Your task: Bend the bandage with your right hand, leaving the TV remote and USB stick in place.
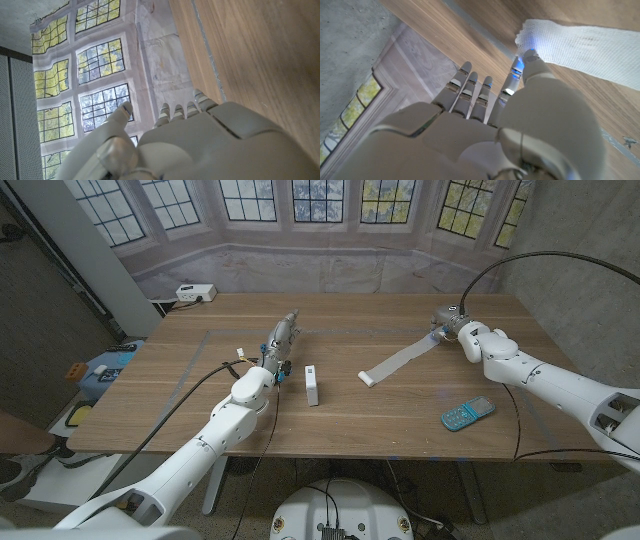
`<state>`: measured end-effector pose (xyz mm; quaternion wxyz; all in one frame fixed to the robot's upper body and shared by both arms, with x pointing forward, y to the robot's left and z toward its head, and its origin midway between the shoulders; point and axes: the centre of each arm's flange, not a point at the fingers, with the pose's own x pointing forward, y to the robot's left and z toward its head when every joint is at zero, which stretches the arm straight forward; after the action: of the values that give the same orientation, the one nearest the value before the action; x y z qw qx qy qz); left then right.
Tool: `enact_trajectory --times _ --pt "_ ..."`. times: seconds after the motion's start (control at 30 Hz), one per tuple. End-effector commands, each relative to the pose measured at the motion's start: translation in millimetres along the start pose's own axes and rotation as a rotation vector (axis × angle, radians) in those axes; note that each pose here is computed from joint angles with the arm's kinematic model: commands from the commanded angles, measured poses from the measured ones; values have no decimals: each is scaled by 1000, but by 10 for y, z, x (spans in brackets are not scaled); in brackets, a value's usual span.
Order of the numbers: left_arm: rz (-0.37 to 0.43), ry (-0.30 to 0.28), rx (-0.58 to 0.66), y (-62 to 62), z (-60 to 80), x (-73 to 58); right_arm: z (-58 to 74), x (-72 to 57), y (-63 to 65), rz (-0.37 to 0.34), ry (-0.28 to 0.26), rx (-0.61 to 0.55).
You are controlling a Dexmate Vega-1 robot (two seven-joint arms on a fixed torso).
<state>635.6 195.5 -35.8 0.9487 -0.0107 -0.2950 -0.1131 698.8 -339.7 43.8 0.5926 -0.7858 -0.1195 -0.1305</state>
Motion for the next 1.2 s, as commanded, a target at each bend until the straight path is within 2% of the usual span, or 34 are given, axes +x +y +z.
enact_trajectory --times 0.03,0.4,0.7,1.2 --pt "-11 -8 -13 18 -25 20 85 -72 -105 1 15 -10" --pt "1 -6 -26 108 -69 -44 233 -102 -215 17 29 -5" --pt "3 -9 -30 172 -86 -67 384 -148 -260 38 66 -6" --pt "-1 -12 -35 228 -87 -84 487 -232 -333 35 96 -22"
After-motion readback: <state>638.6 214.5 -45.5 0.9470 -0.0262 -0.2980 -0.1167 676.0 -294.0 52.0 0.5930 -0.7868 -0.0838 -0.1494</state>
